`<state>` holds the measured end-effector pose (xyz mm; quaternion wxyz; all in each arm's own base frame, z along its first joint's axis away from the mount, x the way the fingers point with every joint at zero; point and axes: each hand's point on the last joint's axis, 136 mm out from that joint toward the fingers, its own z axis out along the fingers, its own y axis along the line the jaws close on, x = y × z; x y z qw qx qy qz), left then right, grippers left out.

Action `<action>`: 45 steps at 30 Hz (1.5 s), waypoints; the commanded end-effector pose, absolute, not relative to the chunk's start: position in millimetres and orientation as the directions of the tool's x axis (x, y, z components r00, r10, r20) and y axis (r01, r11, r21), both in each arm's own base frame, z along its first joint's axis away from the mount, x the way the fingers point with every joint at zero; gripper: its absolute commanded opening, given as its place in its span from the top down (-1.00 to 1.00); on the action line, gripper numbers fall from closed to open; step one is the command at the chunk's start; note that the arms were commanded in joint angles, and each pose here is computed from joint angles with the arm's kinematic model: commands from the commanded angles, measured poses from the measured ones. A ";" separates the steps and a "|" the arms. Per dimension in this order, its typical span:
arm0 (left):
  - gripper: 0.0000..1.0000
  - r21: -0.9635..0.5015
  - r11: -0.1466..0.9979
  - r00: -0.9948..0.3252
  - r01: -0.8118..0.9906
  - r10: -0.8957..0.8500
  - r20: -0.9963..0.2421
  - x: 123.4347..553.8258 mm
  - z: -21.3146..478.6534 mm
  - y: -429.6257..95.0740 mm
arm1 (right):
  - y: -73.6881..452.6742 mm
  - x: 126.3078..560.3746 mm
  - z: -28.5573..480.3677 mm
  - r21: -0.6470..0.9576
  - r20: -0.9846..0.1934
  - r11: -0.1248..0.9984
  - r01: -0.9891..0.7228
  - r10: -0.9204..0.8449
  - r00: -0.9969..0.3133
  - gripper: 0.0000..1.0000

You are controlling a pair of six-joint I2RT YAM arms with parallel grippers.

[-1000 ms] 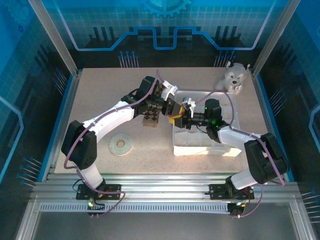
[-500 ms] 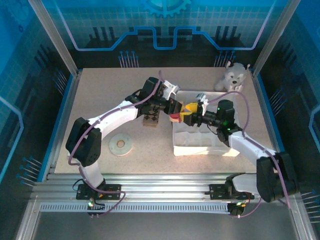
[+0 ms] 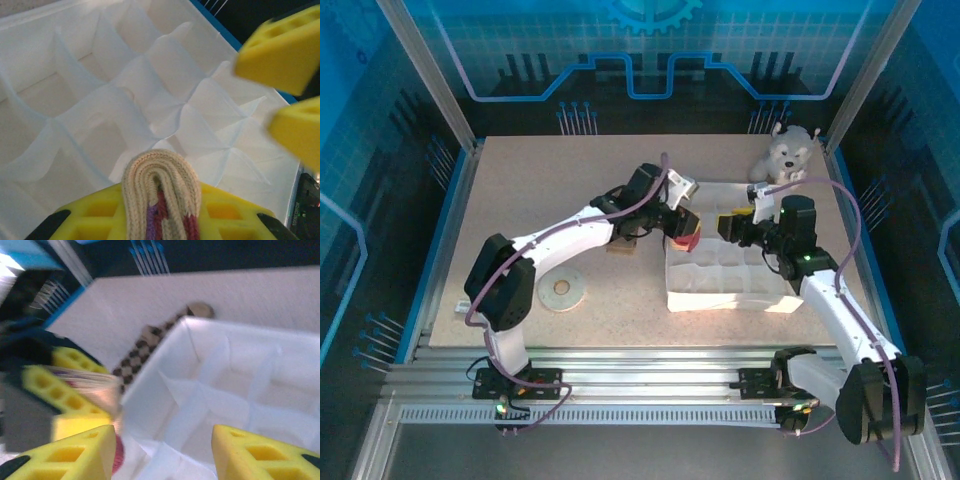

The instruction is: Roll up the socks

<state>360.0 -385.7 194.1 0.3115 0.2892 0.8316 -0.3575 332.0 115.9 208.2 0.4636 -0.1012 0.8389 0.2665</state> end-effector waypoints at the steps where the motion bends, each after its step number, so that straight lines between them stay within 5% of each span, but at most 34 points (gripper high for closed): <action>1: 1.00 -0.330 0.573 -0.558 0.751 0.282 -0.781 365.5 205.5 -398.7 | 91.6 322.3 165.1 0.398 -0.679 0.897 -0.193 0.146 -0.720 0.00; 13: 1.00 -0.338 0.512 -0.535 0.790 0.305 -0.788 354.1 195.9 -446.5 | 54.0 309.8 131.9 0.292 -0.582 0.956 0.018 0.192 -0.791 0.10; 45: 1.00 -0.188 0.524 -0.421 0.831 0.369 -0.829 354.9 141.1 -466.8 | 45.3 290.5 86.3 0.239 -0.474 0.969 0.061 0.171 -0.864 0.30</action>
